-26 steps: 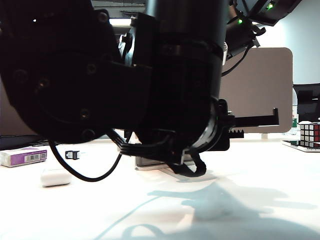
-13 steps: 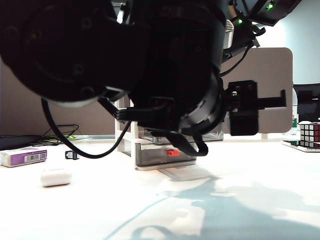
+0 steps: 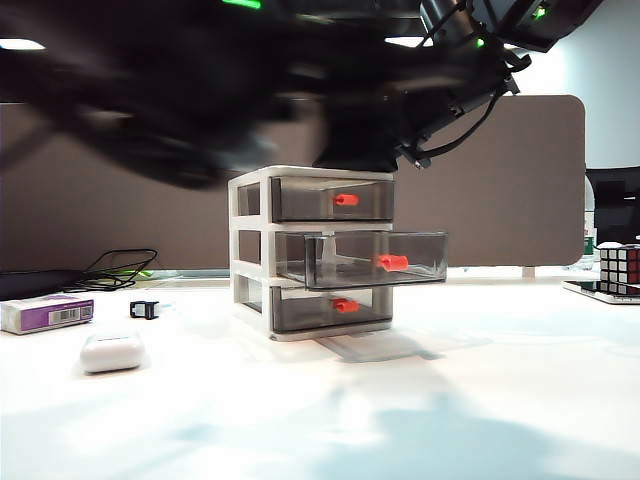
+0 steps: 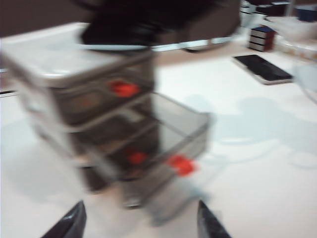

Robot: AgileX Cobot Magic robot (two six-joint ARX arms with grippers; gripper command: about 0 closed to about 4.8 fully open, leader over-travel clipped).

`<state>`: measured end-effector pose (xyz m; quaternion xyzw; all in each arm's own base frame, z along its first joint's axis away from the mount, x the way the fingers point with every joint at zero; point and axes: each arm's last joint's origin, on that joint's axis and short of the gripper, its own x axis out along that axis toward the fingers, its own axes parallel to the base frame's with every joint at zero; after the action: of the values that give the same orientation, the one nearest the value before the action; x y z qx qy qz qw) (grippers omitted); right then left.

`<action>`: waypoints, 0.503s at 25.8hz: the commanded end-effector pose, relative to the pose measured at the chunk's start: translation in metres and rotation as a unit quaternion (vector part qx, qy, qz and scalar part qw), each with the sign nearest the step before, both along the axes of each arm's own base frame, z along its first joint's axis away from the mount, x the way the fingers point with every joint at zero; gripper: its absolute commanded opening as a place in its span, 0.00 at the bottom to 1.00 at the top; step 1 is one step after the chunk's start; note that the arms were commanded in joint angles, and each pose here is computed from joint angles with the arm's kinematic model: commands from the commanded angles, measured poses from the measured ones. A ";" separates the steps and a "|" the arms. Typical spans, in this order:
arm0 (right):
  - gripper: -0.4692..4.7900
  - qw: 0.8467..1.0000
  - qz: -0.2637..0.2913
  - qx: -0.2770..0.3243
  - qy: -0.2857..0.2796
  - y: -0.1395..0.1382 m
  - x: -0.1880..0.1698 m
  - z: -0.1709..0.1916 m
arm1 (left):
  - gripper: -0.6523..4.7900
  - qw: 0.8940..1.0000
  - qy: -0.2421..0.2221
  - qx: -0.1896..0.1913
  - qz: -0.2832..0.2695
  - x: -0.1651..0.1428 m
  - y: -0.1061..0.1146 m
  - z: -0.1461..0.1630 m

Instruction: Open the second layer of the drawer on the table, pick up the earphone case on the table and put it in, and finally close the drawer.

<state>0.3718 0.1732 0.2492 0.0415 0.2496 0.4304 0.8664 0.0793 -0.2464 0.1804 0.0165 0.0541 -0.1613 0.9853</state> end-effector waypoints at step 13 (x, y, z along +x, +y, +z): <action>0.08 0.997 0.004 -0.023 0.069 0.000 -0.005 -0.021 | 0.96 0.962 0.132 0.125 -0.202 0.052 0.145 0.021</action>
<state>0.3712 0.1731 0.2488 0.0433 0.2545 0.4349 0.8627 0.1293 -0.1057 0.2034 0.1027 0.1955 -0.3017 0.9275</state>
